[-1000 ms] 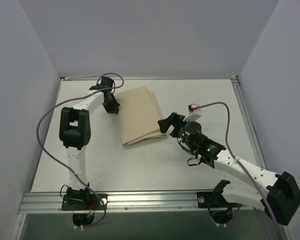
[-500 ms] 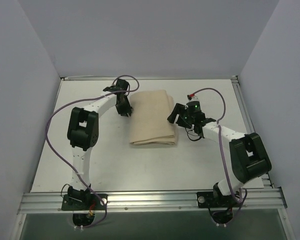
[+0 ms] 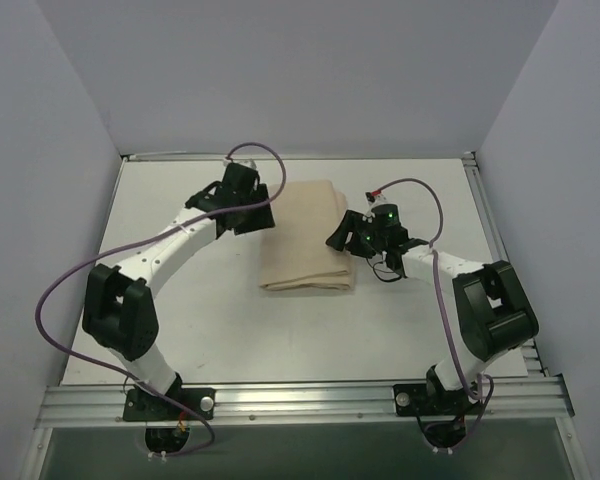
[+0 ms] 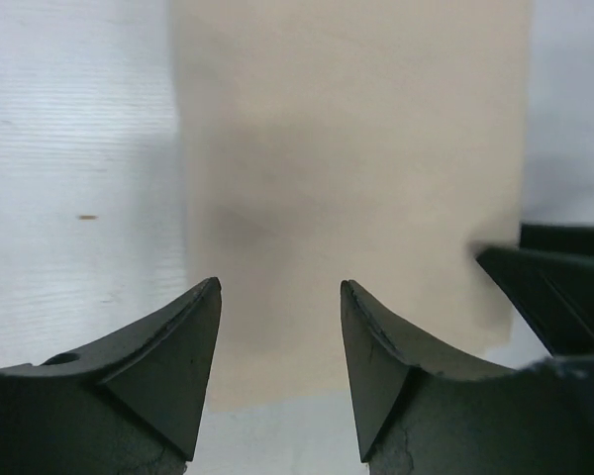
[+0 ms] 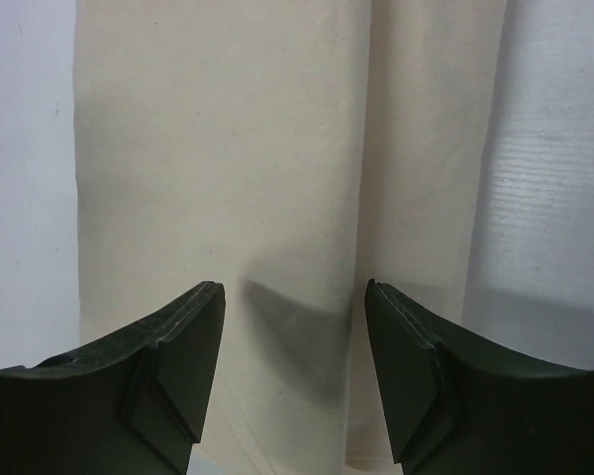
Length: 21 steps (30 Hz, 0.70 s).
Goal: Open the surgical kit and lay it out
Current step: Open the surgical kit at the center of the board.
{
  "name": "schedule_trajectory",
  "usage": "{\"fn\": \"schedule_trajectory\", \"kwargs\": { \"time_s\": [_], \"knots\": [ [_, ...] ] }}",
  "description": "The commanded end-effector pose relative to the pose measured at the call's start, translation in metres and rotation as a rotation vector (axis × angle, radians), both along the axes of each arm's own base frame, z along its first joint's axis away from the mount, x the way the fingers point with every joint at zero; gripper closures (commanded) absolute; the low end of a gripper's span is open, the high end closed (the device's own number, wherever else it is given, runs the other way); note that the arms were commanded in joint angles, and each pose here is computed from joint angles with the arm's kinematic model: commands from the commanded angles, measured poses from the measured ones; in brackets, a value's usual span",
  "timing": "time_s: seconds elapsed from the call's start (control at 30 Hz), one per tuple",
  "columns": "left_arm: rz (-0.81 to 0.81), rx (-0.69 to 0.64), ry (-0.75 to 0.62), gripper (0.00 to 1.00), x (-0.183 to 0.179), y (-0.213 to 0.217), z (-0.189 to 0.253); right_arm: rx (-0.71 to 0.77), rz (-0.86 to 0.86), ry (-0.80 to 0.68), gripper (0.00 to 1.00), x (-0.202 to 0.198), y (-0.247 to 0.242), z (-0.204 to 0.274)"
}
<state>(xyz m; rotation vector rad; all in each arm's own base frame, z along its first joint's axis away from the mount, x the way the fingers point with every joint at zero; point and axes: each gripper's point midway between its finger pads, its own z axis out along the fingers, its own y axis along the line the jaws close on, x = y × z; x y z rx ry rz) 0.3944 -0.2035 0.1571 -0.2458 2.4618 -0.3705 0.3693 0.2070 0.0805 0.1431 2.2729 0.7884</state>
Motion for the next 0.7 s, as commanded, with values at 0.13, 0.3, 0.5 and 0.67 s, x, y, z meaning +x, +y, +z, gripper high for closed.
{"fn": "schedule_trajectory", "kwargs": {
  "time_s": [0.13, 0.3, 0.5, 0.67],
  "knots": [
    [-0.287, -0.048, -0.182, 0.39, -0.042, -0.079, 0.007, 0.053, 0.042, -0.023, 0.64, -0.002, 0.006, 0.004],
    [-0.321, -0.018, -0.342, 0.36, -0.062, -0.104, 0.009, 0.152, 0.062, -0.06, 1.0, -0.007, 0.016, 0.034],
    [-0.332, 0.078, -0.497, 0.27, -0.067, -0.125, 0.021, 0.339, 0.059, -0.066, 1.0, -0.01, 0.032, 0.077],
    [-0.383, 0.067, -0.557, 0.2, -0.062, -0.151, 0.032, 0.457, 0.046, -0.05, 1.0, -0.01, 0.041, 0.095]
  ]
}}
